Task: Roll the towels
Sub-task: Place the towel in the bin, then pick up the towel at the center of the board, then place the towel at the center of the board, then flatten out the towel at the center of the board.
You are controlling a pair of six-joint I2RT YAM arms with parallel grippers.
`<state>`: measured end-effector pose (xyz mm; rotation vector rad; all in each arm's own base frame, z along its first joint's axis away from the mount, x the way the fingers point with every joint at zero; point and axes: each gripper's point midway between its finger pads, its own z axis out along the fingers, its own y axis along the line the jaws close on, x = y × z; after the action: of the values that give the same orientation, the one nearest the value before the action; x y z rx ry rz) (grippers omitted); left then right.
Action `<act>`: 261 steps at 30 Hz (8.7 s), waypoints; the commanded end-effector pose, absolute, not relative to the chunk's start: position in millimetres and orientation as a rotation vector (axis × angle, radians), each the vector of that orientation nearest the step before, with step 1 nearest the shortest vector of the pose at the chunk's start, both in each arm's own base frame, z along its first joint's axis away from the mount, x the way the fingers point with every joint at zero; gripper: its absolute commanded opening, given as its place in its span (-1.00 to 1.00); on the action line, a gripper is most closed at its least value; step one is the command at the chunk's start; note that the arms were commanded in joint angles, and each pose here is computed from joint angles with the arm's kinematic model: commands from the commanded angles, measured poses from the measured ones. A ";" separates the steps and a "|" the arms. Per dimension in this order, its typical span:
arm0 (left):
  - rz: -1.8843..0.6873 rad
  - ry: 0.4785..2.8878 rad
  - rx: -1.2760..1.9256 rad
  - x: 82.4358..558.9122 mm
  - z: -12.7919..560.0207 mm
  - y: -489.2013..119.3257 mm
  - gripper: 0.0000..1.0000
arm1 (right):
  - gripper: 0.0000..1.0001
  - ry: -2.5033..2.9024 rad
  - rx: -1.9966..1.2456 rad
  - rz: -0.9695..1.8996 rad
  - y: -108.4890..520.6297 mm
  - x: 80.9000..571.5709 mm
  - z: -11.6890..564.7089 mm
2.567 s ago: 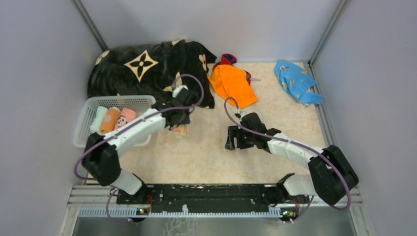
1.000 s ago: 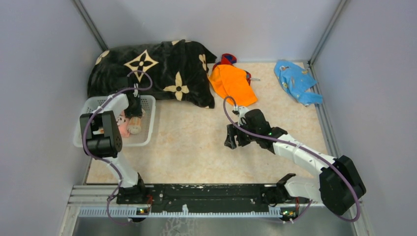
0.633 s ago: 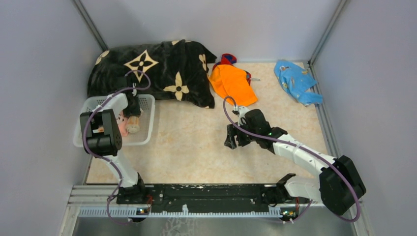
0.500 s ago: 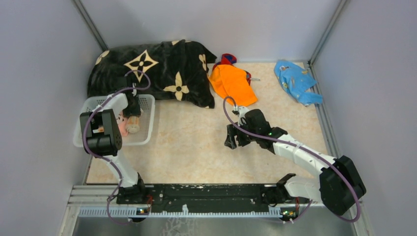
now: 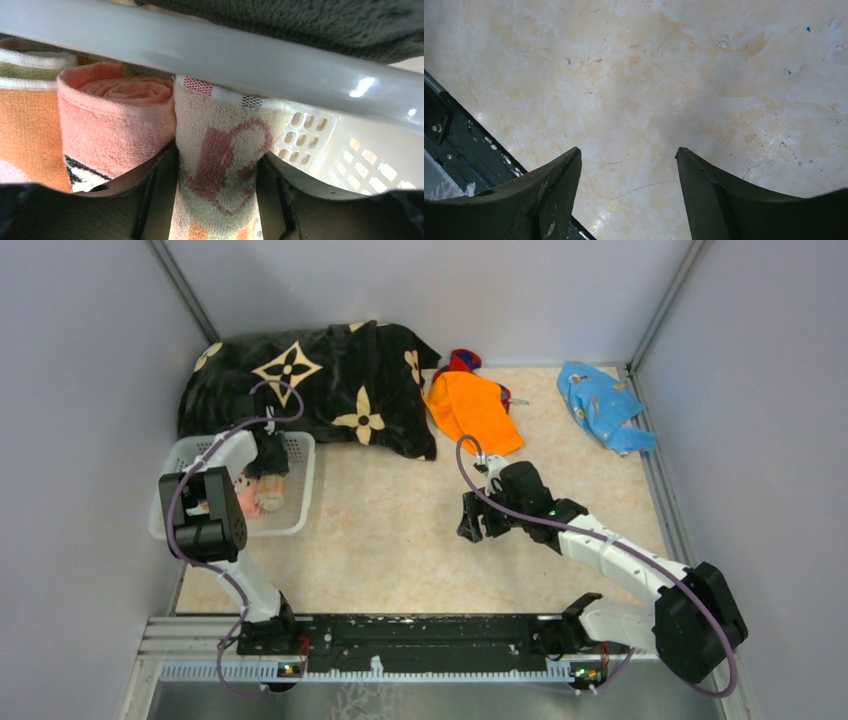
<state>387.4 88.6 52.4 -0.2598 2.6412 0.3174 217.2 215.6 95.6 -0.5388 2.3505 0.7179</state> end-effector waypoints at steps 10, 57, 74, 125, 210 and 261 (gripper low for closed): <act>0.260 2.581 -0.236 383.3 74.1 83.8 0.38 | 0.40 2.225 -0.547 0.726 223.5 231.7 136.9; -0.330 2.008 -0.072 313.8 221.9 -39.2 0.98 | 0.33 2.182 -0.084 0.388 117.1 531.5 90.8; -0.474 1.993 0.048 312.6 223.5 -64.4 0.98 | -1.00 2.056 -0.323 0.463 150.1 483.3 229.8; -0.626 2.351 0.158 276.6 127.0 -184.2 0.79 | 0.21 2.305 -0.196 0.368 130.4 266.4 149.2; 0.008 2.921 0.350 225.7 -4.0 -159.5 -0.31 | -1.00 2.261 -0.192 0.130 161.9 273.1 129.1; 0.132 2.312 0.246 310.0 183.8 -113.3 -1.00 | -1.00 2.075 -0.050 -0.028 75.6 288.0 216.2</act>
<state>271.8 -112.5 217.6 0.2562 2.2886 0.0680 249.0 83.7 237.2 -0.1658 2.0740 0.0326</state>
